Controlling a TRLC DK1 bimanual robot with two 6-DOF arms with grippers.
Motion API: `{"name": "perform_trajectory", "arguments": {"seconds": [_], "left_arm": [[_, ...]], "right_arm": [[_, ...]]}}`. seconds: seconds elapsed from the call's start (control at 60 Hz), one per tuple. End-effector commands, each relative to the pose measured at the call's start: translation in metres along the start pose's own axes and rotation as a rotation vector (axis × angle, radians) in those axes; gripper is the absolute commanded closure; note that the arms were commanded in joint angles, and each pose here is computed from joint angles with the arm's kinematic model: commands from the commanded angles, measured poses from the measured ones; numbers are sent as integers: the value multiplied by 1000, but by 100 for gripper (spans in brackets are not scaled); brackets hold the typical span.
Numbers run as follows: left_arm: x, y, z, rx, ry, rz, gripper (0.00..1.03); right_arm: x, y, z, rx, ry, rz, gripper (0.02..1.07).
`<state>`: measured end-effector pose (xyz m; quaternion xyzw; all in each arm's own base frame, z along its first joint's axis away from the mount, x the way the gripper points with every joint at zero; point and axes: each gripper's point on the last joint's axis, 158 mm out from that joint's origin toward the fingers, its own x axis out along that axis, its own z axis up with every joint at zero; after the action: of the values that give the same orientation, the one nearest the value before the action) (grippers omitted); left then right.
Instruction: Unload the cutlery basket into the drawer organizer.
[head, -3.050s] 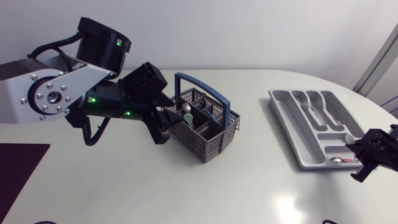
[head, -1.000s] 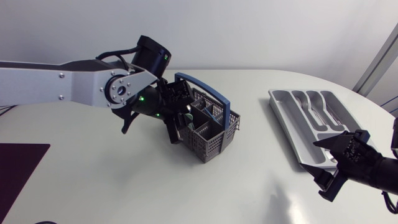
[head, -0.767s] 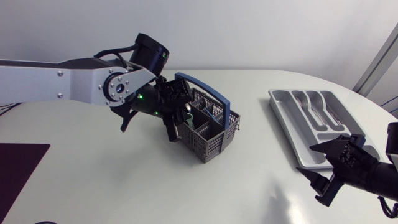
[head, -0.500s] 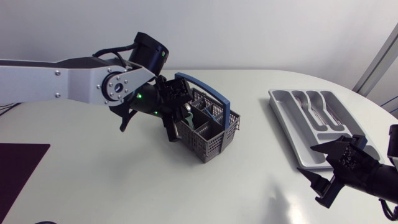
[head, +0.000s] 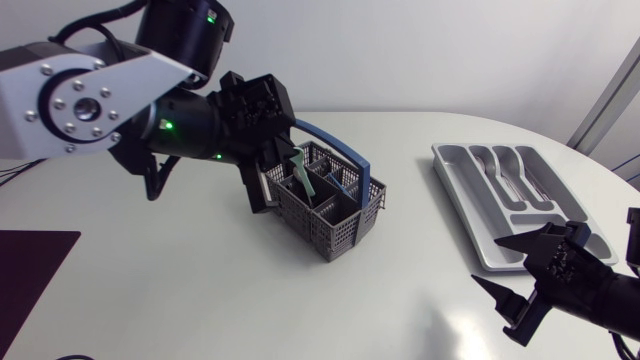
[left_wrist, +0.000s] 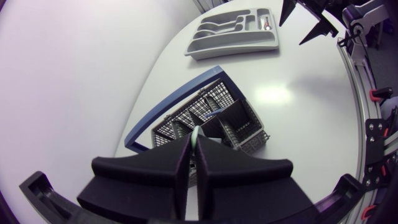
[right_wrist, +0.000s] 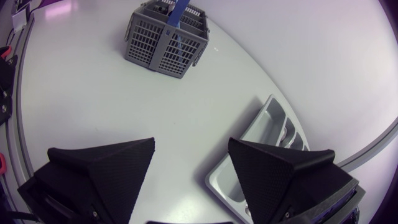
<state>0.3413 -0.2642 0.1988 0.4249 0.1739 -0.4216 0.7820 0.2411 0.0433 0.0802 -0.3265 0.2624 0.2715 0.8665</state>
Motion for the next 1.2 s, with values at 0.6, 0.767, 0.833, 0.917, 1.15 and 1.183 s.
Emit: {"name": "perform_trajectory", "arguments": {"seconds": [0.6, 0.767, 0.833, 0.917, 1.15, 1.183], "left_arm": [[-8, -58, 76, -580, -23, -243, 100], [5, -62, 81, -658, 15, -286, 100], [11, -61, 80, -682, 35, -290, 100], [15, -60, 80, -715, 50, -297, 100], [28, -61, 81, -771, 78, -308, 100], [29, -61, 80, -778, 84, -308, 100]], "right_arm": [[-35, 40, 129, 167, -190, 256, 31], [-21, 41, 153, 147, -194, 243, 40], [-13, 40, 160, 137, -189, 225, 41], [-1, 44, 167, 121, -174, 216, 41], [27, 43, 193, 117, -182, 178, 49], [31, 41, 196, 116, -182, 166, 53]]}}
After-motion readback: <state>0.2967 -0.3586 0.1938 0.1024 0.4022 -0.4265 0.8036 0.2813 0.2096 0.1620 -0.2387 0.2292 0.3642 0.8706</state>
